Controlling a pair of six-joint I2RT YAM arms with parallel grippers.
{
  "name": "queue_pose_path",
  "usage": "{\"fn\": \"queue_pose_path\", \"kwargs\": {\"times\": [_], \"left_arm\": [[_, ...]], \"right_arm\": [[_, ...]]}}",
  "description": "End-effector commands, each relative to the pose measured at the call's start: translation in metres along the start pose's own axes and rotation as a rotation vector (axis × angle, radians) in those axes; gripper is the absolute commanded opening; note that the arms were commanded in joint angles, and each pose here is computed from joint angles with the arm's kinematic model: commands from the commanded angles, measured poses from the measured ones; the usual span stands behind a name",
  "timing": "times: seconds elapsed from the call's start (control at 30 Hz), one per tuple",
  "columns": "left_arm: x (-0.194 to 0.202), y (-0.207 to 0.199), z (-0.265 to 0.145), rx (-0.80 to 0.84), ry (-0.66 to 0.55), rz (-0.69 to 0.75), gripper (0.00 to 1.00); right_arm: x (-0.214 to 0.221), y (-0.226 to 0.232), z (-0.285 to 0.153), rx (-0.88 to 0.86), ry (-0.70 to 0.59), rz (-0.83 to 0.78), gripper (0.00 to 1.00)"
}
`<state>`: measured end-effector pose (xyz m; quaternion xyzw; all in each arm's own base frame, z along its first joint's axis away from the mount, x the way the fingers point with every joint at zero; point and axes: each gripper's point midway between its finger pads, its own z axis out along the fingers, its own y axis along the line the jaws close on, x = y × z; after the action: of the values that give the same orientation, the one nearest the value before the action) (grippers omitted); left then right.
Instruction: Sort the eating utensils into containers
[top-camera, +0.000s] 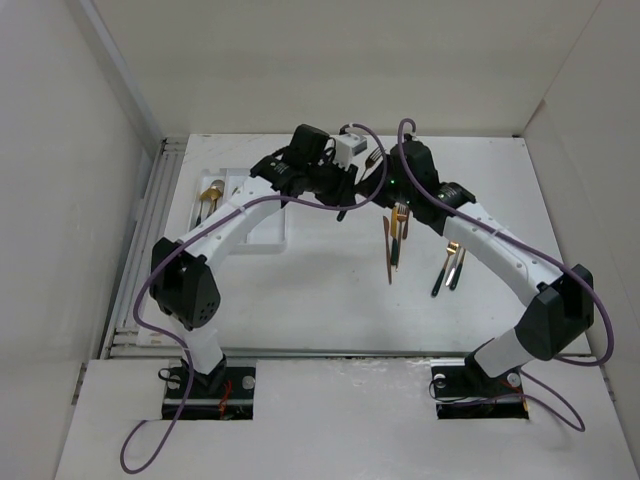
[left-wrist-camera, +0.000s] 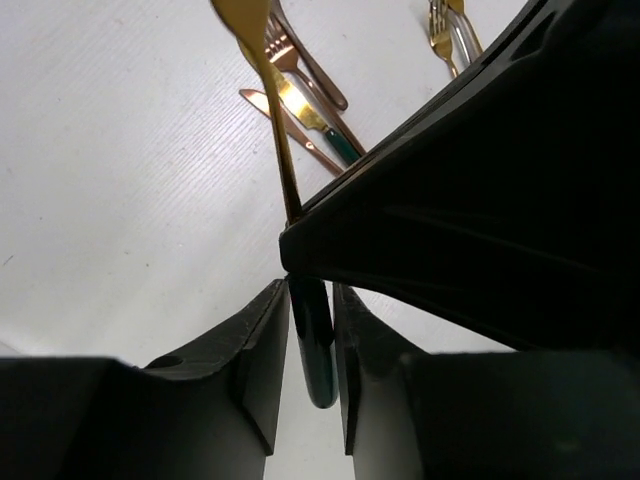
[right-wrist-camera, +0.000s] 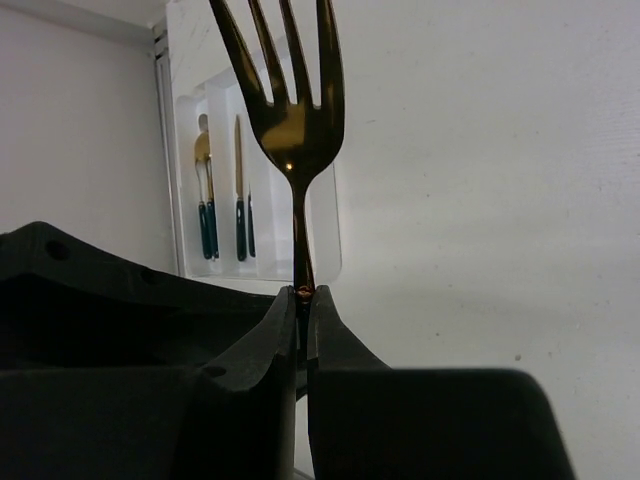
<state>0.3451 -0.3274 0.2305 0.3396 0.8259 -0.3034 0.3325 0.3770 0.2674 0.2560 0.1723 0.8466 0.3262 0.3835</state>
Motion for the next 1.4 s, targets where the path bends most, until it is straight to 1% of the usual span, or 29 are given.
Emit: {"fn": "queue_pose_path", "kwargs": {"times": [0.0,0.07,0.1,0.13,0.27,0.3,0.4,0.43,0.47,0.5,0.57,0.6,0.63,0.67,0.73,0.77,0.83,0.87,0.97,1.0,1.07,1.1,1.13,1.2,1.23,1.27,1.3,1.33,1.37], "left_arm": [[0.003,0.006,0.004,-0.026,-0.007,-0.005,0.21],[0.003,0.010,0.002,-0.033,-0.009,-0.010,0.09],[0.003,0.010,0.002,-0.033,-0.009,-0.020,0.02],[0.003,0.010,0.002,-0.033,-0.009,-0.020,0.00],[0.010,0.026,0.005,-0.049,0.003,-0.060,0.00],[0.015,0.032,0.004,-0.059,0.010,-0.084,0.00],[0.017,0.044,0.002,-0.073,0.000,-0.128,0.00],[0.016,0.055,-0.002,-0.092,-0.009,-0.163,0.00],[0.016,0.060,-0.004,-0.093,-0.013,-0.172,0.00],[0.018,0.067,-0.004,-0.104,-0.010,-0.200,0.00],[0.025,0.092,-0.010,-0.143,-0.009,-0.253,0.00],[0.025,0.101,-0.014,-0.159,-0.016,-0.267,0.00],[0.034,0.112,-0.014,-0.175,-0.004,-0.301,0.00],[0.037,0.133,-0.023,-0.209,-0.018,-0.331,0.00],[0.055,0.154,-0.026,-0.234,-0.005,-0.403,0.00],[0.066,0.173,-0.032,-0.265,-0.003,-0.460,0.00],[0.084,0.193,-0.038,-0.289,0.008,-0.515,0.00],[0.092,0.192,-0.033,-0.275,0.027,-0.528,0.00],[0.104,0.208,-0.034,-0.293,0.040,-0.556,0.00],[0.113,0.213,-0.028,-0.302,0.063,-0.560,0.00],[0.120,0.221,-0.025,-0.308,0.072,-0.577,0.00],[0.133,0.226,-0.021,-0.312,0.094,-0.615,0.00],[0.137,0.231,-0.021,-0.318,0.099,-0.628,0.00],[0.141,0.232,-0.019,-0.317,0.108,-0.634,0.00],[0.154,0.238,-0.017,-0.329,0.136,-0.661,0.00],[0.157,0.239,-0.014,-0.328,0.144,-0.666,0.00],[0.155,0.242,-0.018,-0.334,0.139,-0.672,0.05],[0.167,0.242,-0.013,-0.328,0.175,-0.686,0.08],[0.167,0.241,-0.013,-0.319,0.173,-0.687,0.13]], "right_arm": [[-0.019,0.036,-0.014,-0.116,-0.058,0.017,0.00],[-0.021,0.038,-0.014,-0.126,-0.065,0.018,0.00],[-0.020,0.041,-0.014,-0.142,-0.060,0.017,0.00],[-0.020,0.041,-0.011,-0.143,-0.061,0.017,0.00],[-0.012,0.039,-0.003,-0.144,-0.033,0.015,0.00],[-0.017,0.038,-0.003,-0.153,-0.036,0.019,0.00],[-0.013,0.038,0.004,-0.165,-0.012,0.021,0.00],[-0.011,0.033,0.009,-0.164,0.011,0.014,0.18],[-0.008,0.032,0.012,-0.163,0.026,0.013,0.30],[-0.009,0.034,0.013,-0.166,0.024,0.013,0.39],[-0.011,0.032,0.017,-0.167,0.030,0.004,0.51],[-0.011,0.032,0.017,-0.167,0.030,0.004,0.53],[-0.011,0.032,0.017,-0.167,0.029,-0.006,0.53],[-0.012,0.031,0.017,-0.162,0.022,-0.006,0.55],[-0.014,0.029,0.018,-0.154,0.010,-0.028,0.55],[-0.015,0.028,0.018,-0.149,0.003,-0.028,0.55],[-0.017,0.023,0.019,-0.135,0.002,-0.034,0.55],[-0.017,0.023,0.019,-0.135,0.002,-0.034,0.55],[-0.014,0.018,0.023,-0.120,0.014,-0.043,0.53],[-0.014,0.020,0.021,-0.125,0.021,-0.043,0.53],[-0.012,0.018,0.025,-0.118,0.027,-0.043,0.53],[-0.010,0.016,0.024,-0.111,0.033,-0.042,0.53],[-0.014,0.013,0.025,-0.106,0.026,-0.038,0.53],[-0.012,0.011,0.025,-0.098,0.032,-0.047,0.53],[-0.011,0.009,0.025,-0.090,0.039,-0.046,0.53],[-0.012,0.008,0.025,-0.082,0.030,-0.046,0.53],[-0.010,0.001,0.025,-0.058,0.038,-0.058,0.53],[-0.013,-0.005,0.026,-0.034,0.033,-0.053,0.55],[-0.014,-0.012,0.026,0.001,0.020,-0.052,0.58]]}}
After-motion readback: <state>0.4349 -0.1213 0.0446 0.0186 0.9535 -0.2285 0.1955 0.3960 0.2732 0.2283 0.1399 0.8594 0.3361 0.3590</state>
